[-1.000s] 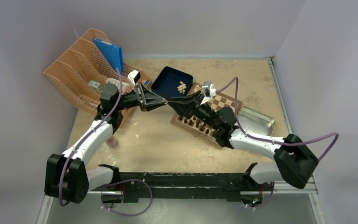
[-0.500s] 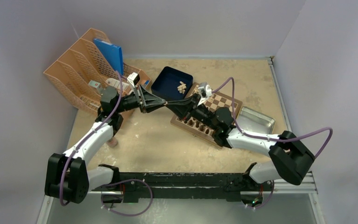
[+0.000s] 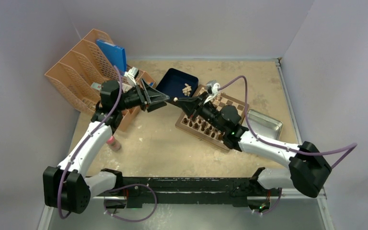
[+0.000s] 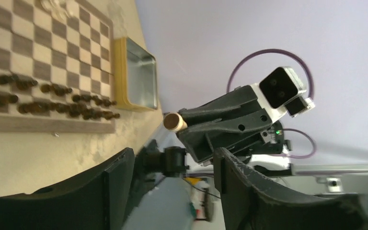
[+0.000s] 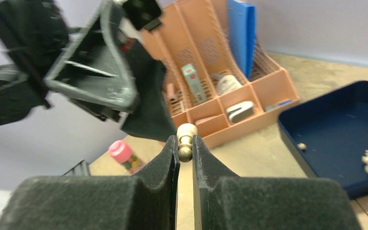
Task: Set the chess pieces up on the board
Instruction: Place the chess piece on the chessboard.
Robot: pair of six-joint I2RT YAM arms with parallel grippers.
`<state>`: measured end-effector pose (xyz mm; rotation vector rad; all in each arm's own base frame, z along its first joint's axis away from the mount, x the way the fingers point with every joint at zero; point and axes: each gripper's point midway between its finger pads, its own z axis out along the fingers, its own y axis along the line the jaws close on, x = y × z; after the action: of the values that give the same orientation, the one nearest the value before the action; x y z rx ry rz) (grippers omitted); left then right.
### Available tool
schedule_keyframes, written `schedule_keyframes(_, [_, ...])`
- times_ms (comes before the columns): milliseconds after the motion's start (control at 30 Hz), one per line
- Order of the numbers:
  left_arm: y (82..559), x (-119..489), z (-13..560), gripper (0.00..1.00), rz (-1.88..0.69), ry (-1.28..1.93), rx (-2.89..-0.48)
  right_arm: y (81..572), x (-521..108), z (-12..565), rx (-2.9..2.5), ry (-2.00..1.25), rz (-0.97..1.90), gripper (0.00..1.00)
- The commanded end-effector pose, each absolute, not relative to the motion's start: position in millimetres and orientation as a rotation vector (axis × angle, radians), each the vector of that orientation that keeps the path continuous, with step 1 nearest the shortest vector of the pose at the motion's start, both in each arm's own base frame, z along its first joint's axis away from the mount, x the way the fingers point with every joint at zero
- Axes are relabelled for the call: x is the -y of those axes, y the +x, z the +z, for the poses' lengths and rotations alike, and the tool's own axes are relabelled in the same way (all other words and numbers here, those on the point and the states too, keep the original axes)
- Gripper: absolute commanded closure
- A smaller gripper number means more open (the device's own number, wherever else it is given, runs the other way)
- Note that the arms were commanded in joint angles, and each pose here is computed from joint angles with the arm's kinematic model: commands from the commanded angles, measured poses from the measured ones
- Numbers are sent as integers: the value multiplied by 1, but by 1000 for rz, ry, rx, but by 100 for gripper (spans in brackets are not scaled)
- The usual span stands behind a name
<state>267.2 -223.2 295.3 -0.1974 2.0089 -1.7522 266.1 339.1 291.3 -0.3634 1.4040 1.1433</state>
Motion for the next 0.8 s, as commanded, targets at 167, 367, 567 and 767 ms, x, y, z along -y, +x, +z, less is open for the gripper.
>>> schedule_keyframes(167, [275,174,289,34,-1062,57,-1980,342,-276,279,-1751,-158,569,99])
schedule_keyframes(367, [266,154,259,20,-897,82,-1999,382,-210,243,-1968,-35,279,100])
schedule_keyframes(567, [259,144,228,20,-789,150,-2082,402,-160,196,-2175,45,161,99])
schedule_keyframes(767, [252,140,229,19,-767,169,-2057,415,-139,159,-2295,110,78,100])
